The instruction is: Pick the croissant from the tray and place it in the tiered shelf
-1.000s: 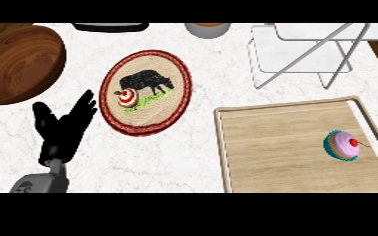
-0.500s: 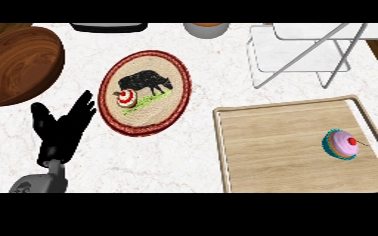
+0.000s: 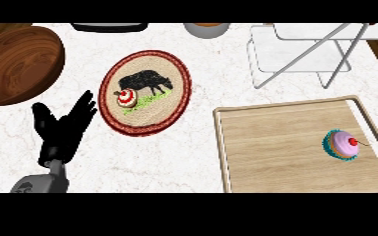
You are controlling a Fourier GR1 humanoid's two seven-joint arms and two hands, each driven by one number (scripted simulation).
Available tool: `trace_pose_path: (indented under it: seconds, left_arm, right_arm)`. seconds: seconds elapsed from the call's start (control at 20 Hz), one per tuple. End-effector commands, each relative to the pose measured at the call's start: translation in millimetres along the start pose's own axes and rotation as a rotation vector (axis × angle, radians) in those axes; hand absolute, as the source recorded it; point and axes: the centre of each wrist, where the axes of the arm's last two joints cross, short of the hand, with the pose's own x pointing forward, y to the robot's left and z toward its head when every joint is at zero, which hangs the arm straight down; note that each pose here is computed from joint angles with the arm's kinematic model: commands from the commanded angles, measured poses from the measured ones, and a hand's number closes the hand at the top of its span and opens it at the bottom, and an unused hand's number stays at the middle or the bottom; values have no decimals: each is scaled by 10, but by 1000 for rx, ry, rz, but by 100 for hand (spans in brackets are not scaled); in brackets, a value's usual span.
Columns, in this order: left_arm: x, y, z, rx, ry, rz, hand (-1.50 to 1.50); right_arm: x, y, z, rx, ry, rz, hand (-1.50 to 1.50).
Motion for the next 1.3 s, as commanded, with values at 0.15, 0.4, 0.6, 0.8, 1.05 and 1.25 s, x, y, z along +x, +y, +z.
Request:
trace_pose_path:
  seconds: [0.15, 0.4, 0.6, 0.8, 1.05, 1.25]
  left_arm:
    - [-182, 8, 26, -5, 81, 0, 0]
    - [-259, -25, -47, 13, 83, 14, 0]
    - [-259, 16, 58, 7, 81, -9, 0]
    - [-183, 2, 82, 3, 69, 1, 0]
    - [-239, 97, 28, 8, 87, 2, 0]
    - [-192, -36, 11, 11, 80, 7, 0]
  right_arm:
    - [49, -391, 11, -111, 40, -249, -150]
    - [-113, -610, 64, -307, 56, -189, -150]
    - [-179, -1337, 241, -454, 83, -250, -150]
    - [-489, -1719, 408, -513, 134, -299, -150]
    - [-589, -2152, 628, -454, 146, -345, -150]
    - [-691, -2452, 831, -430, 122, -337, -150]
